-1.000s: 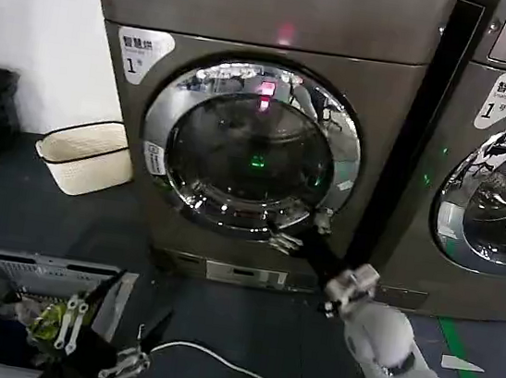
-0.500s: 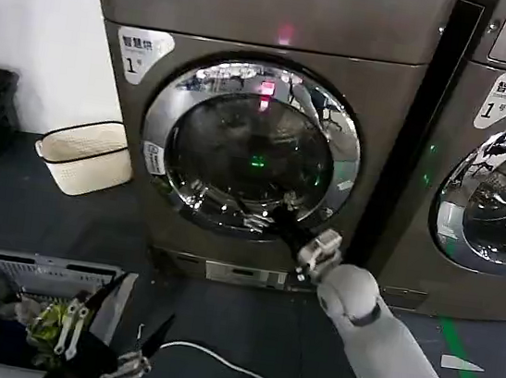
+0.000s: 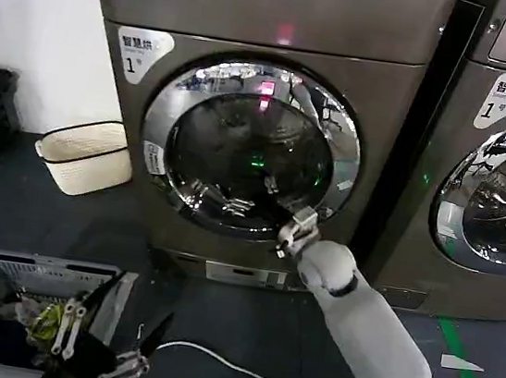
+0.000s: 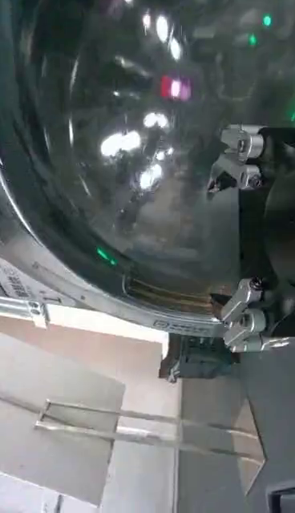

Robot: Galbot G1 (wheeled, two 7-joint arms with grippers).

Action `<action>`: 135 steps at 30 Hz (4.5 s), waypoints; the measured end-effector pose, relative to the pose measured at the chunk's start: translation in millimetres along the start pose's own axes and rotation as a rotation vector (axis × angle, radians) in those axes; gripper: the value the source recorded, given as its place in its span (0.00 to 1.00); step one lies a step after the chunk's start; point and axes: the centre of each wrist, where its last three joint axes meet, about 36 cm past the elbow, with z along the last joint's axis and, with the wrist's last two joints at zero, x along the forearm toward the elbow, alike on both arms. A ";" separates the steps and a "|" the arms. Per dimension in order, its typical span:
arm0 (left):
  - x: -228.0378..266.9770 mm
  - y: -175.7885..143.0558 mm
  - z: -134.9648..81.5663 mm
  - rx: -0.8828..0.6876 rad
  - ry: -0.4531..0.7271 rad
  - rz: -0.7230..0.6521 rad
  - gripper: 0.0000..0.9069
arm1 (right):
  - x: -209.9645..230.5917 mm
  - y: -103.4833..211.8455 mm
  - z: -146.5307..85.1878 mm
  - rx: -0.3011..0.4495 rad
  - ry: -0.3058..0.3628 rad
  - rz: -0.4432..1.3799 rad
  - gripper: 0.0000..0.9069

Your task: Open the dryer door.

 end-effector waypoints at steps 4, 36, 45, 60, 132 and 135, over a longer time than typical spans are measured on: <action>-0.6 -0.7 -0.1 0.000 0.000 -0.003 1.00 | -13.2 6.1 1.7 -0.004 0.008 -0.013 1.00; -1.2 -3.4 -3.8 -0.001 0.003 -0.013 1.00 | -88.6 29.2 10.5 -0.002 0.041 -0.023 1.00; 0.1 -4.0 -4.3 -0.002 0.003 -0.013 1.00 | -106.9 32.7 10.7 0.005 0.041 -0.027 1.00; -0.2 -2.6 -7.6 -0.007 0.001 -0.020 1.00 | -131.3 38.7 6.6 -0.001 0.041 -0.076 1.00; -27.3 134.6 111.7 -0.154 0.149 -0.058 1.00 | 179.1 -56.1 1.1 0.101 -0.180 -0.800 1.00; -51.0 121.9 127.6 -0.116 0.114 -0.018 1.00 | 218.4 -69.0 -3.6 0.127 -0.158 -0.728 1.00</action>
